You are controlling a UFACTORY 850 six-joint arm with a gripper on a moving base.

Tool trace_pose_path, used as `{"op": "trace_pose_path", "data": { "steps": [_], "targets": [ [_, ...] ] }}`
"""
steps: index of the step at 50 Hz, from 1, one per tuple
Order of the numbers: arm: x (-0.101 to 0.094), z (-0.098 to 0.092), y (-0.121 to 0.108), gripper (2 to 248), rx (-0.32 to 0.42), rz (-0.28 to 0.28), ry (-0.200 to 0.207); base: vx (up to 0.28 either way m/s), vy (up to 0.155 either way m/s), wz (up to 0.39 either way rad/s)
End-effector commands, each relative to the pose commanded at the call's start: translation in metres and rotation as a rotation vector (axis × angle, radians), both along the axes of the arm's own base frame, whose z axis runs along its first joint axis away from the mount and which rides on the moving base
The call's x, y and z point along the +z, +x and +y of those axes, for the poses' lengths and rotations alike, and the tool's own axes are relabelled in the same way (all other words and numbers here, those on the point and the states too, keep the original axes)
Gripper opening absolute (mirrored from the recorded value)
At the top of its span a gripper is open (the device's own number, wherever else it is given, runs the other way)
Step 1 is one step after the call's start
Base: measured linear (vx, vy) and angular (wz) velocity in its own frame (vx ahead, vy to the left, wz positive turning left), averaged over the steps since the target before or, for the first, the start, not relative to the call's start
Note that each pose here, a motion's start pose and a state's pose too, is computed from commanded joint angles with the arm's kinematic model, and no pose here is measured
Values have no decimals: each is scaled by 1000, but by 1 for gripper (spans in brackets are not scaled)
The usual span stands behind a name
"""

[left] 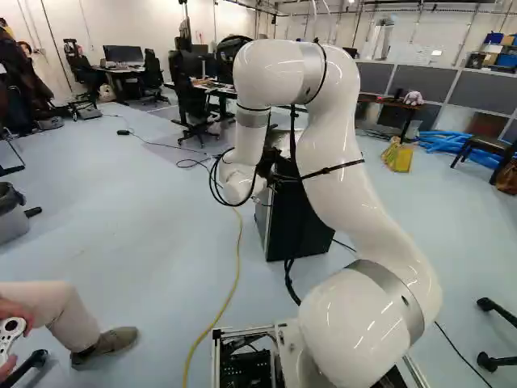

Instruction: Grab a drink from the fridge

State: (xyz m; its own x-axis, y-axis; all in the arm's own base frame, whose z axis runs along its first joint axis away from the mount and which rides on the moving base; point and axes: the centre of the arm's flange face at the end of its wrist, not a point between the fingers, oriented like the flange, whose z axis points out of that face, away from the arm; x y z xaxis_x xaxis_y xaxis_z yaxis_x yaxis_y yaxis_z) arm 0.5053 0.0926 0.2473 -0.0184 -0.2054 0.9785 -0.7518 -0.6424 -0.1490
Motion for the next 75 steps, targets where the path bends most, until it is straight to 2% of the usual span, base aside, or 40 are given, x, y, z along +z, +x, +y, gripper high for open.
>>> {"op": "trace_pose_path", "data": {
  "steps": [20,75],
  "targets": [
    [1,-2,-6,247,0,8,-3,0,0,0],
    [5,-7,-55,247,22,66,-24,0,0,0]
  ]
}}
